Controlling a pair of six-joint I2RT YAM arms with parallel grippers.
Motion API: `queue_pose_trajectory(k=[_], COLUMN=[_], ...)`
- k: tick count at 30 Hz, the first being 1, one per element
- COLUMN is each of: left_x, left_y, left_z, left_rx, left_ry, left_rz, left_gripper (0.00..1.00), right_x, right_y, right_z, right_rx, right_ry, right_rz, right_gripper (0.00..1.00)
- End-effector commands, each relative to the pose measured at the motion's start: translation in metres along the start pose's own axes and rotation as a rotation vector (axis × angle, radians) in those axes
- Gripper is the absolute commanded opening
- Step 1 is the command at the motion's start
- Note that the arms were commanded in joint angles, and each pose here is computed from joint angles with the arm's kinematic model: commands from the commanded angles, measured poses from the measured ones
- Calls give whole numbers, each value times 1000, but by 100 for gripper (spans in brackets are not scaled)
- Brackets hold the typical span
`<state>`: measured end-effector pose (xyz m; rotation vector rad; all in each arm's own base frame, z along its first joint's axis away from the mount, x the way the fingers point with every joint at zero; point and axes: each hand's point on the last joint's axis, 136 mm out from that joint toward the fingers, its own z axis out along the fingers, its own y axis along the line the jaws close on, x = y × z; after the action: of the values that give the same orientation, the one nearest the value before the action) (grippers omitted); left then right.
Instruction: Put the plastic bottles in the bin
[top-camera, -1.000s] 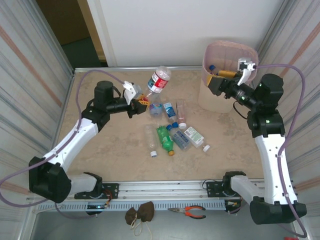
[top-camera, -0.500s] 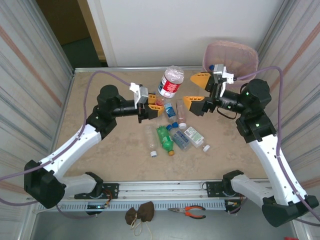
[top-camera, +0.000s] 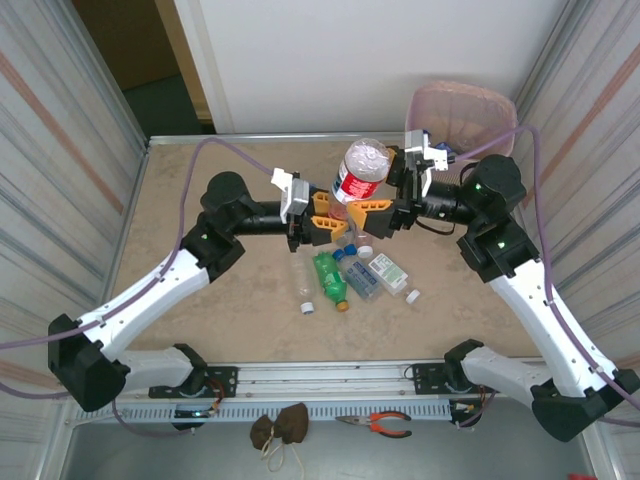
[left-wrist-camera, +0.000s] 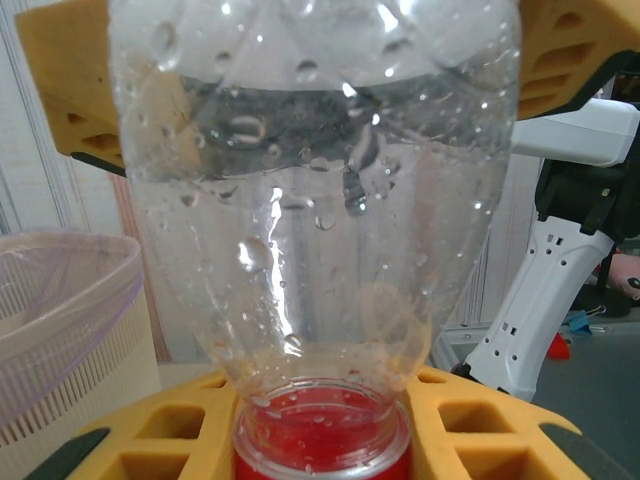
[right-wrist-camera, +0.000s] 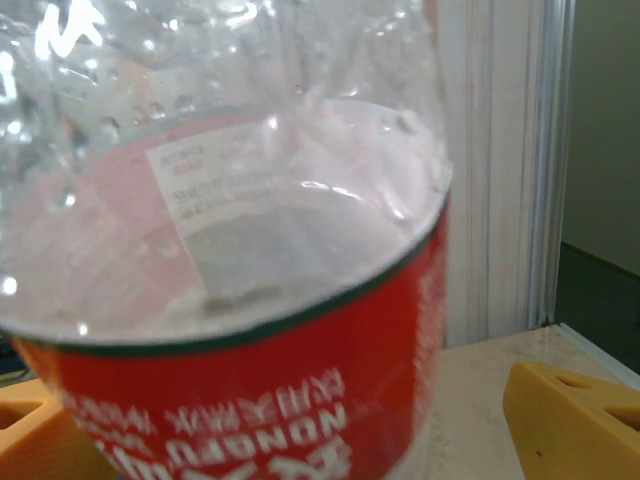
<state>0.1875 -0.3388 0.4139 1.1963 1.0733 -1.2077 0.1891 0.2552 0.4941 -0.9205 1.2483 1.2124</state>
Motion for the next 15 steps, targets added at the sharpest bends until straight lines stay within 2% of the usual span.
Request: queue_pose_trajectory(k=[1,10,15], left_x=[-21,-20,-18], left_y=[-7,-5,-4], left_z=[3,4,4], left_rx=[30,20,15], left_ry=[-48,-48,-46], left_rz=[47,40,38], left_gripper=[18,18,22], right_x=[-21,-22,-23], right_y=[14,16,16], right_z=[-1,0,0], right_rx=[-26,-32,-30], right_ry=[-47,-47,-51], right_rz=[-78,-83,-86], right_gripper=[89,72,69])
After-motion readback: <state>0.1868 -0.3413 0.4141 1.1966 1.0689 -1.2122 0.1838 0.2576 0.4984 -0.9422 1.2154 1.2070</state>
